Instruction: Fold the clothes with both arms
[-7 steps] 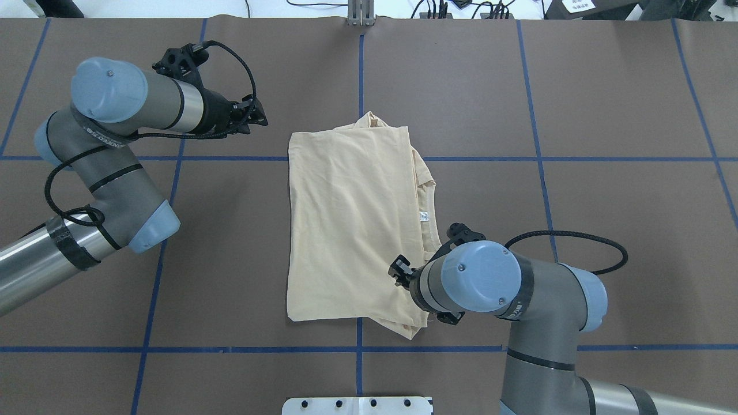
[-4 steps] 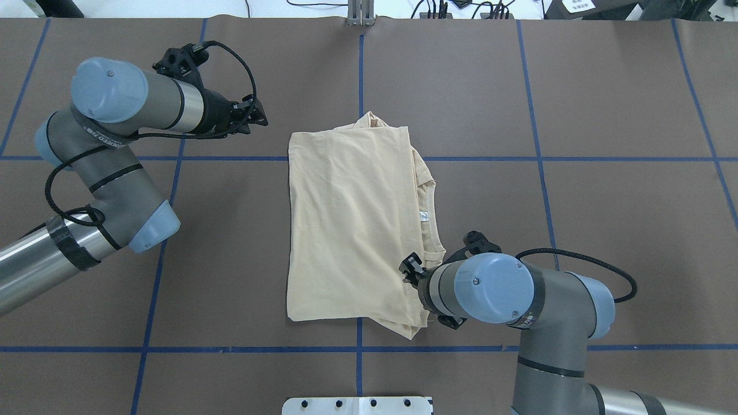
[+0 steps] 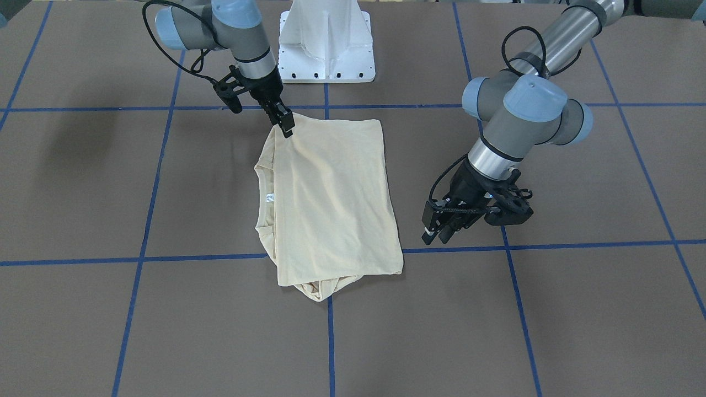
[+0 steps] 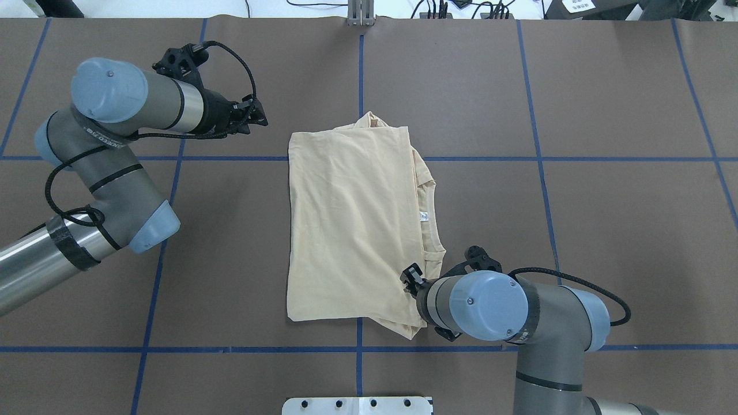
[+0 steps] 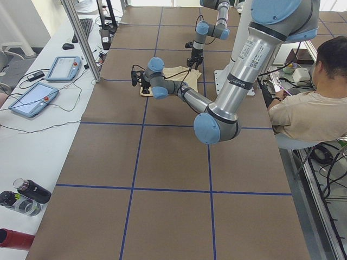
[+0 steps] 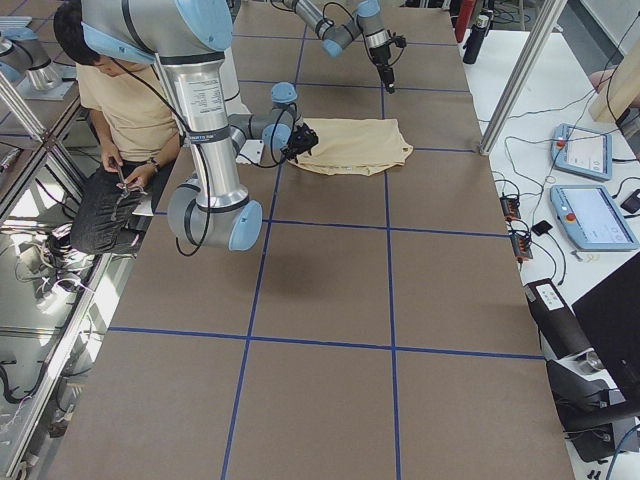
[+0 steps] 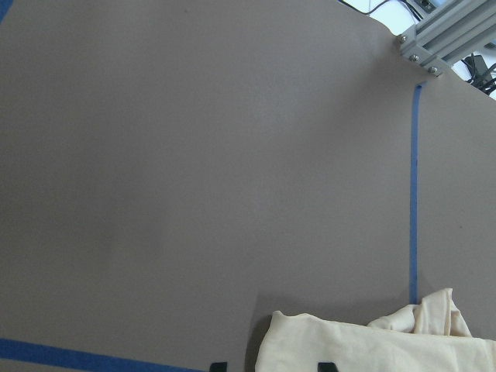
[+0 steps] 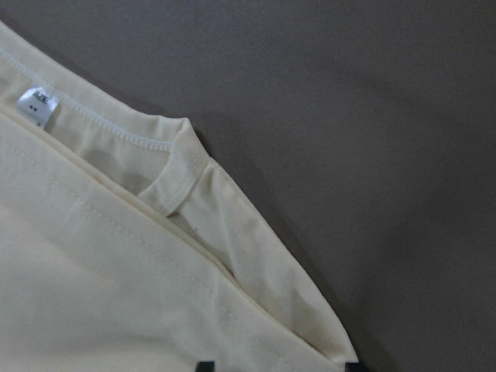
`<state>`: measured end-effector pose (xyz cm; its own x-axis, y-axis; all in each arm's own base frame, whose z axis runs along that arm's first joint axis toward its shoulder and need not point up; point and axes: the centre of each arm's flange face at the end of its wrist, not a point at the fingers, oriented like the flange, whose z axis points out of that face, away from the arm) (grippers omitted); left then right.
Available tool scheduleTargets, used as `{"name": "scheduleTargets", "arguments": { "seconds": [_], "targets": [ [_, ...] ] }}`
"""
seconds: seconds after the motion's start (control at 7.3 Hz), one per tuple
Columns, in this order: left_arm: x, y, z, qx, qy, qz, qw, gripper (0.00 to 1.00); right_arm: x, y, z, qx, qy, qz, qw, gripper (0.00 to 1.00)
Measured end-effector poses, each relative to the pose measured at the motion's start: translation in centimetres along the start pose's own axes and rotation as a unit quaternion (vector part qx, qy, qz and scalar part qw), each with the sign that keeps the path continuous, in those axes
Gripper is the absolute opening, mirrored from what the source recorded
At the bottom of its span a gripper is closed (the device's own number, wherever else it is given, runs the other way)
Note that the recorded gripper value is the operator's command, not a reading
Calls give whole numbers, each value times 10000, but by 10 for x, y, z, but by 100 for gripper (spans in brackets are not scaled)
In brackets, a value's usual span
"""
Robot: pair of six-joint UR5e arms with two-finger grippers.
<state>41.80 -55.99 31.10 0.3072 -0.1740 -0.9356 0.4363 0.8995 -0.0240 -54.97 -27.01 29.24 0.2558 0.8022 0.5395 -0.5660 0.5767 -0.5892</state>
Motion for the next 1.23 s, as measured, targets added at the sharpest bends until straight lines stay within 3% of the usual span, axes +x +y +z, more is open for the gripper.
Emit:
{"name": "scheduleTargets", "arguments": {
  "seconds": [0.41, 0.55, 0.69, 0.82, 1.23],
  "targets": [
    [0, 0, 0, 0, 2, 1, 10000, 49, 2, -2, 2, 28, 29, -10, 10000, 48],
    [0, 0, 0, 0, 2, 1, 10000, 49, 2, -3, 3, 39, 38, -22, 10000, 34],
    [0, 0, 0, 0, 2, 0, 10000, 49, 3, -4, 3, 45, 44, -35, 10000, 7],
    [0, 0, 0, 0, 0, 0, 10000, 49, 3, -4, 3, 44, 42, -41, 10000, 0],
    [0, 0, 0, 1, 1, -2, 10000, 49, 2, -3, 2, 44, 17, -56, 10000, 0]
  ]
}}
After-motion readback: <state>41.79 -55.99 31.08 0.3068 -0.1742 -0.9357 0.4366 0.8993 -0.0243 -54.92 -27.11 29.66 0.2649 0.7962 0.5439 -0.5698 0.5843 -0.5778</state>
